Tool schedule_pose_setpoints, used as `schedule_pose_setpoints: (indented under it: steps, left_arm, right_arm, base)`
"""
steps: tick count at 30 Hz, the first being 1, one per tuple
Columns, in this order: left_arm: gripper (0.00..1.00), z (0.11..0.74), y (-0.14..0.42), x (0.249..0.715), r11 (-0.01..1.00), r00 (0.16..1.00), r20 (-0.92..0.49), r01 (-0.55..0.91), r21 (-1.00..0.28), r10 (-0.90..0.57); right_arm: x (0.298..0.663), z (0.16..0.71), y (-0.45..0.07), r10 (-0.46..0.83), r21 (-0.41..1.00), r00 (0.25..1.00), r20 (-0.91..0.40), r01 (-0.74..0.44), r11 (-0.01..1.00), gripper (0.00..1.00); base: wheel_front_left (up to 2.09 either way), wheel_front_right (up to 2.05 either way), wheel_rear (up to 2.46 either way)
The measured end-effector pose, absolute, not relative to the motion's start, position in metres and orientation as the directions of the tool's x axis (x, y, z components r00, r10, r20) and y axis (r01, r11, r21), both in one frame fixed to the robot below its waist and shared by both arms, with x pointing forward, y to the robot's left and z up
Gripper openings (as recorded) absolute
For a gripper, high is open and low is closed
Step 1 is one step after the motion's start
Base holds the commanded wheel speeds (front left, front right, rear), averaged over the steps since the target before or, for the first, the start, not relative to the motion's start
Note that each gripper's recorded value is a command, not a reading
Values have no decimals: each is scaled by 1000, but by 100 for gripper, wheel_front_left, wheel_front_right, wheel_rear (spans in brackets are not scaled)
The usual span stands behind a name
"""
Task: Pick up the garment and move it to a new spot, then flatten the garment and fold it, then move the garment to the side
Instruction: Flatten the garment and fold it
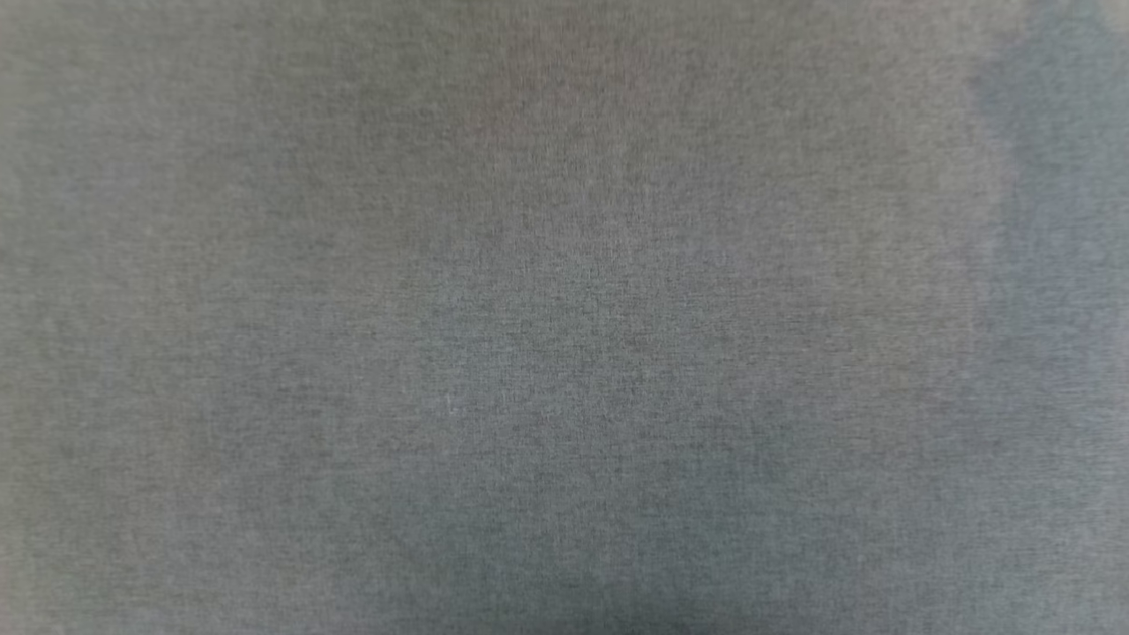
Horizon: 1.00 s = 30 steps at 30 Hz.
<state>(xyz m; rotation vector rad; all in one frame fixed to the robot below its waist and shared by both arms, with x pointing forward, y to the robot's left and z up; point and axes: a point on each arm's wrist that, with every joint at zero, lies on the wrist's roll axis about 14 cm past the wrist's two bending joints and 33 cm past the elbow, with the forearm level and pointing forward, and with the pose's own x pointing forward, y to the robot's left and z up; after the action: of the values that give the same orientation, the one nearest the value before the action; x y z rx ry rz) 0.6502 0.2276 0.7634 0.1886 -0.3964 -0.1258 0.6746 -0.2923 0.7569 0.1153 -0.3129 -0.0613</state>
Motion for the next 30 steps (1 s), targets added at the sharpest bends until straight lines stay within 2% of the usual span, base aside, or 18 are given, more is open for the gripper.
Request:
schedule_pose_setpoints:
  steps: [2, 3, 5, 13, 20, 30]
  left_arm:
    - [0, 754, 228, 667, 977, 915, 374, 81, 198, -152]
    - [0, 733, 228, 689, 980, 915, 376, 86, 181, -150]
    - [0, 713, 227, 702, 981, 918, 367, 94, 167, -151]
    - [0, 645, 226, 720, 985, 947, 285, 119, 127, -151]
    - [0, 580, 217, 696, 985, 971, 169, 160, 62, -168]
    - [0, 505, 204, 621, 980, 980, -25, 197, -26, -197]
  right_arm:
    - [689, 746, -292, -90, 138, 947, 308, 49, 989, 0]
    - [708, 719, -292, -104, 150, 950, 293, 61, 987, 0]
    - [719, 695, -289, -105, 154, 957, 271, 65, 986, 0]
    - [732, 625, -276, -84, 202, 982, 167, 50, 978, 0]
    - [707, 572, -277, -76, 247, 996, 44, 63, 967, 0]
    - [628, 500, -287, -32, 298, 979, -201, 92, 950, 0]
  base:
    - [0, 0, 0]
    - [0, 0, 0]
    - [0, 0, 0]
    - [0, 0, 0]
    - [0, 0, 0]
    - [0, 0, 0]
